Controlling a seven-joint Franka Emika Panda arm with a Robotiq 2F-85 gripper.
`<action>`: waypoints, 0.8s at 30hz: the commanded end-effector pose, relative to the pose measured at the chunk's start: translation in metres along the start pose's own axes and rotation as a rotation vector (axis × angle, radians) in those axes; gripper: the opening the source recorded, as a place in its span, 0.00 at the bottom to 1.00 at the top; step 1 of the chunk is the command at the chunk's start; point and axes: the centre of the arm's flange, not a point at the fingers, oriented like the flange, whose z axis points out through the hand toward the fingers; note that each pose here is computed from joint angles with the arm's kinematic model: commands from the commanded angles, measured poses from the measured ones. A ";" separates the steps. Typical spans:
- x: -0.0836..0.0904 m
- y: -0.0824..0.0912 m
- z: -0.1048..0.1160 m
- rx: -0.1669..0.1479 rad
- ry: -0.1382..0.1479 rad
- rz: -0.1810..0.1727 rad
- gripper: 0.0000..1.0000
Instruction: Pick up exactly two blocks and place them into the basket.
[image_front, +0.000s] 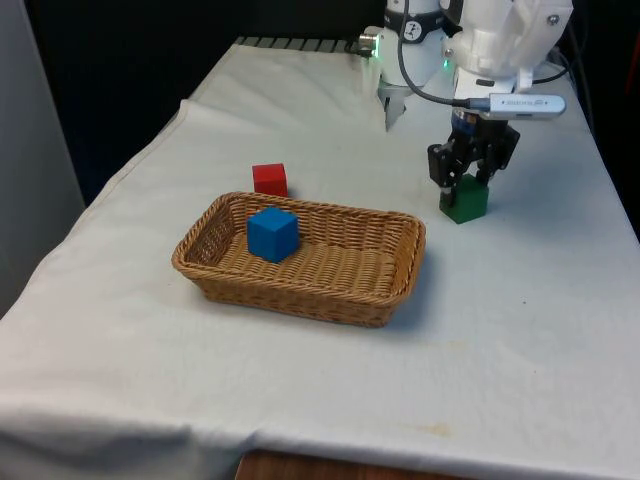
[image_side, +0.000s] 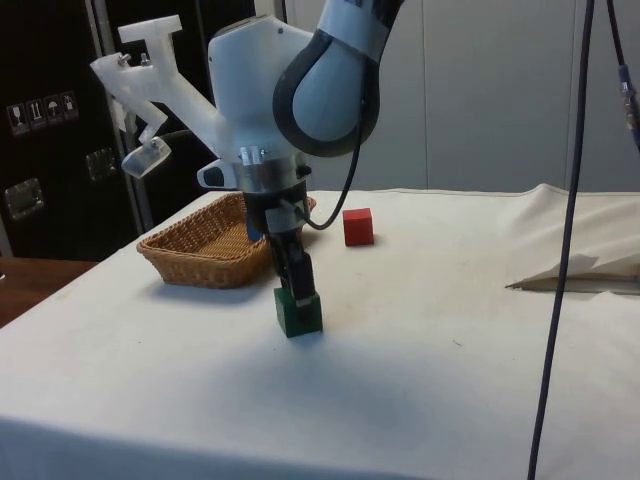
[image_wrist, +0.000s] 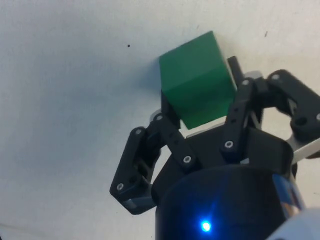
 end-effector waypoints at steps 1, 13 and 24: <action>0.000 0.000 0.000 -0.002 0.003 0.000 0.07; -0.001 -0.001 -0.012 -0.001 0.005 0.007 0.03; -0.001 -0.001 -0.052 0.006 0.012 0.031 0.03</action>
